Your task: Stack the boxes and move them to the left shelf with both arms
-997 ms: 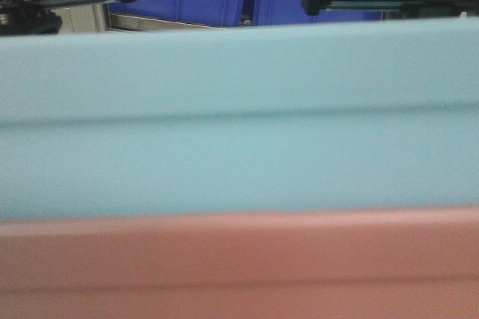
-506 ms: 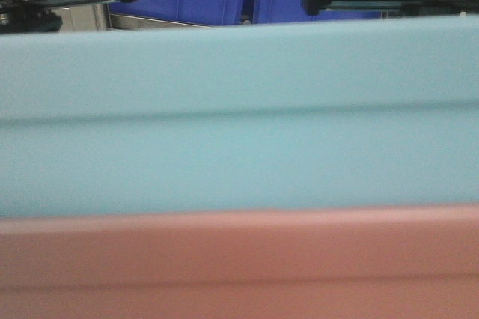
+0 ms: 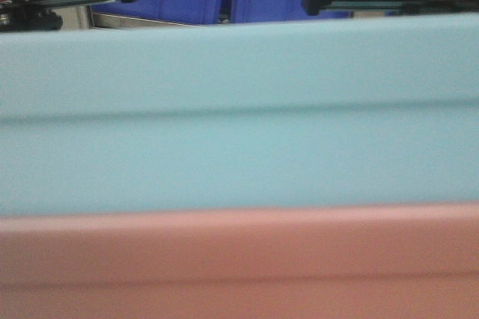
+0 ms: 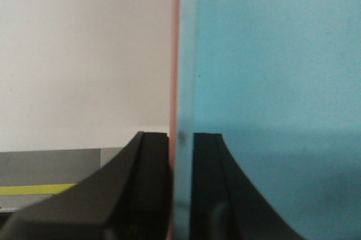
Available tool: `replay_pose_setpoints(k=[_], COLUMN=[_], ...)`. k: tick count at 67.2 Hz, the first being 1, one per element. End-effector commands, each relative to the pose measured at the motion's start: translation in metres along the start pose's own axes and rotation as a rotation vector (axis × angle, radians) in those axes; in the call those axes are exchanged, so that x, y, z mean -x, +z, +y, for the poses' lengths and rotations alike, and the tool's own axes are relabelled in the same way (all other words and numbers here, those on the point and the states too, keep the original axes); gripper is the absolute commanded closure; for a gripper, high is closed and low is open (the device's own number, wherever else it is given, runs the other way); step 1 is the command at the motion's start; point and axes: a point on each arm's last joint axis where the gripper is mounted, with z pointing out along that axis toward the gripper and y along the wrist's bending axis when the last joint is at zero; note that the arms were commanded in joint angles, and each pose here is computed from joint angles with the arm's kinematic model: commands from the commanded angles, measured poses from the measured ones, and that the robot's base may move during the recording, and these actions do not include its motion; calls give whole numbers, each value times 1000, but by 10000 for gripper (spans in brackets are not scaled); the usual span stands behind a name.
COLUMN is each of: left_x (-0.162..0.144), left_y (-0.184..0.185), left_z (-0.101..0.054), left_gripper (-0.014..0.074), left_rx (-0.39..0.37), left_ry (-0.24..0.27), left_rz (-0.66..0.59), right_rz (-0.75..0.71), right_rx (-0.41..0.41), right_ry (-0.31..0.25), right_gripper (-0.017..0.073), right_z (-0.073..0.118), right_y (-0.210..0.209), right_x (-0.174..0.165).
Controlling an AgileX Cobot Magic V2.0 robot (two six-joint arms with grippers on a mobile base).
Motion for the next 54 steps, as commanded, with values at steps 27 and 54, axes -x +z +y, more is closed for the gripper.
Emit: replay_pose_setpoints(k=[27, 54], left_x=[-13, -13], left_y=[-19, -19], left_z=[5, 4], left_gripper=[596, 596], left_rx=[15, 14], left_ry=[-7, -7], left_rz=[61, 62], right_rz=[-68, -68], right_rx=[5, 5], right_ry=[-14, -14], right_gripper=[503, 503], right_z=[-5, -5], right_y=[-18, -18], right_x=[3, 3])
